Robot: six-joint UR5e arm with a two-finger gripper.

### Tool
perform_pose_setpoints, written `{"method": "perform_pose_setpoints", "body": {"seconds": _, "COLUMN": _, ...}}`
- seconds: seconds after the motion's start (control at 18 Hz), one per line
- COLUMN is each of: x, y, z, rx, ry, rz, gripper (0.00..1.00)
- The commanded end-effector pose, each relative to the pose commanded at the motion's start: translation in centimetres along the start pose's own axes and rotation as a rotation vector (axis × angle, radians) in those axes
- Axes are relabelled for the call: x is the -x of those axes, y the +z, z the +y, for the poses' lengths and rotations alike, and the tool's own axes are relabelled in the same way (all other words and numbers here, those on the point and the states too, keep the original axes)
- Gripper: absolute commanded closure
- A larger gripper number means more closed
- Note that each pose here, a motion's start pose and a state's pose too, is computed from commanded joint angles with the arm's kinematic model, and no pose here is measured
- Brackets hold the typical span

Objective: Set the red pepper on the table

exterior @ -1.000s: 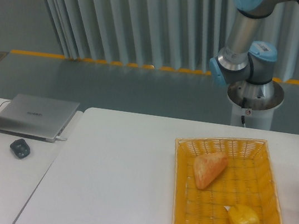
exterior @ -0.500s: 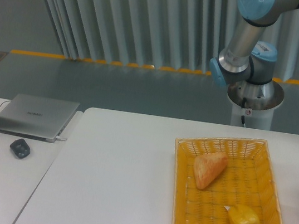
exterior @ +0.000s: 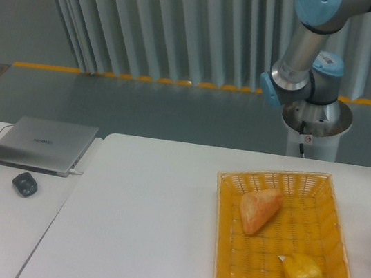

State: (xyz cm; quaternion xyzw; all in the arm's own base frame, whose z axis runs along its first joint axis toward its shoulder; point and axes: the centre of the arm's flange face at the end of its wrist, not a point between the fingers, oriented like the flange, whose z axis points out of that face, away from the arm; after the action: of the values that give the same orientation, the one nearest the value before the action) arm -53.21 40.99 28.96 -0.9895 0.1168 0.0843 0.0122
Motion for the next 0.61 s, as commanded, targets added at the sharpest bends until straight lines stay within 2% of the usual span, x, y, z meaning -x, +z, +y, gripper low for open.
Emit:
{"method": "perform_pose_setpoints", "body": {"seconds": 0.33, "x": -0.9, "y": -1.9, "z": -1.3, "rx": -0.009, "ry": 0.025, "rz": -0.022, "gripper": 0.0}}
{"method": "perform_pose_setpoints", "body": {"seconds": 0.44, "x": -1.8, "y": -3.9, "z": -1.4, "rx": -0.023, "ry": 0.037, "rz": -0.038, "gripper": 0.0}}
{"method": "perform_pose_setpoints", "body": {"seconds": 0.61, "x": -4.3, "y": -7.1, "z": -3.4, "rx": -0.093, "ry": 0.077, "rz": -0.057, "gripper": 0.0}}
